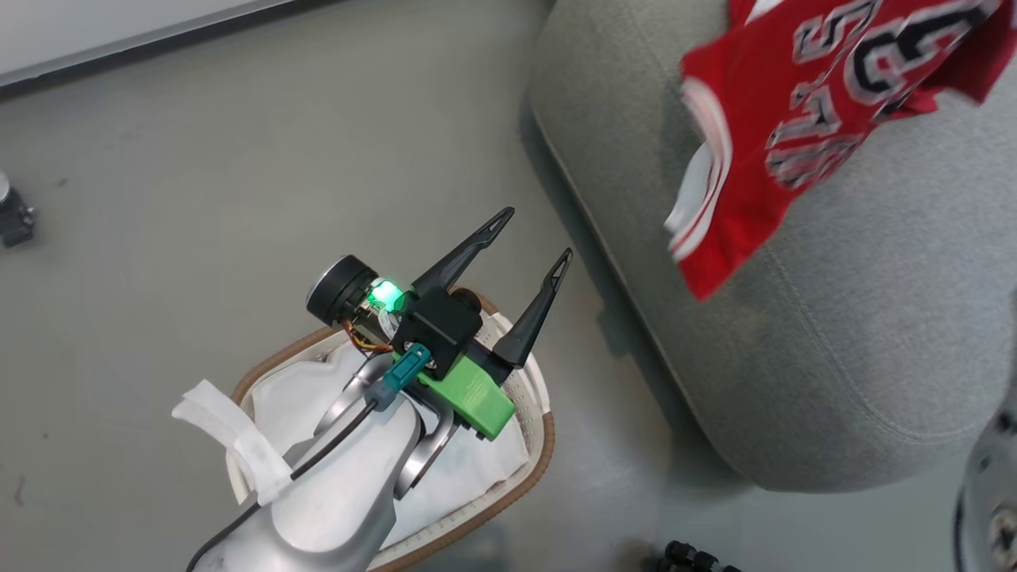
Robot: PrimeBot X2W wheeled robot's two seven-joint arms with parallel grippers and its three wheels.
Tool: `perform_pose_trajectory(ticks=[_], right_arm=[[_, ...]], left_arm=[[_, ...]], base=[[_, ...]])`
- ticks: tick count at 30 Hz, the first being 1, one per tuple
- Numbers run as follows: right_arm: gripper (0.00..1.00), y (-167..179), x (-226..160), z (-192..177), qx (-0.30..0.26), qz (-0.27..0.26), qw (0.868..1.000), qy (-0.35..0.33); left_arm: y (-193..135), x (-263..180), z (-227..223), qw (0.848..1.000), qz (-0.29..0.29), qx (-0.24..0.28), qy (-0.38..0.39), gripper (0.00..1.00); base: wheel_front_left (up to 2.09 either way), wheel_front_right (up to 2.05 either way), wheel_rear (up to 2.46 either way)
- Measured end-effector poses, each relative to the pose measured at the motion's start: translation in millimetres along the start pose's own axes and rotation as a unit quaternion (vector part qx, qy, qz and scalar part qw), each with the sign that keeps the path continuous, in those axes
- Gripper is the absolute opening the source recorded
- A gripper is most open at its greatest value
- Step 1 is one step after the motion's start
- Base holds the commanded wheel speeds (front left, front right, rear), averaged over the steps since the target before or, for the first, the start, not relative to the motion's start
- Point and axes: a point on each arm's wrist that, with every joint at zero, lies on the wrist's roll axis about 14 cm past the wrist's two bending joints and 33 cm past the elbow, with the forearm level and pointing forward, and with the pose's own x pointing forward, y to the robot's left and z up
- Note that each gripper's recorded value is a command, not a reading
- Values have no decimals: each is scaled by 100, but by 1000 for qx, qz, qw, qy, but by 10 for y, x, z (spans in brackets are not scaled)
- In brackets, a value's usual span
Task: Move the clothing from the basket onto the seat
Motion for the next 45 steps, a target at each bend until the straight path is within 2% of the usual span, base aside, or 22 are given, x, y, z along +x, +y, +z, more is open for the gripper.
perform_pose_trajectory(ticks=[5,9,14,17,19,22,26,29,34,39,40,41,42,45], right_arm=[[0,-120,554,263,-31,-7,999,-35],[0,-271,905,401,-92,-14,995,-37],[0,-551,1078,257,-118,-57,991,-21],[0,-677,1024,-109,-110,-82,990,15],[0,-760,896,-457,-104,-97,989,51],[0,-884,539,-1106,-116,-110,979,130],[0,-963,-47,-1839,-121,-119,958,230],[0,-942,-547,-2275,-133,-109,936,306],[0,-889,-1182,-2600,-121,-112,909,383],[0,-835,-1519,-2640,-112,-117,899,407],[14,-828,-1567,-2629,-109,-120,899,408],[43,-817,-1606,-2614,-105,-122,899,407],[100,-803,-1638,-2605,-103,-123,899,408],[100,-763,-1733,-2553,-101,-119,899,409]], left_arm=[[199,-99,20,1000,31,5,-4,100],[340,-178,-8,999,49,8,-5,100],[533,-267,-135,997,72,0,0,100],[634,-335,-294,997,80,-2,14,100],[681,-365,-387,996,83,-4,22,100],[733,-390,-514,996,84,-7,31,100],[783,-445,-674,995,89,-18,44,100],[819,-485,-756,994,92,-19,53,100],[812,-464,-750,994,91,-17,52,100],[846,-441,-683,993,103,-24,44,100],[850,-437,-661,993,104,-24,42,100],[849,-439,-641,993,106,-26,40,100],[845,-443,-631,993,107,-27,40,100],[854,-467,-580,992,116,-32,36,100]], base=[[0,0,0],[0,0,0],[0,0,0],[0,0,0],[0,0,0],[0,0,0],[0,0,0],[0,0,0],[0,0,0],[0,0,0],[0,0,0],[0,0,0],[0,0,0],[0,0,0]])
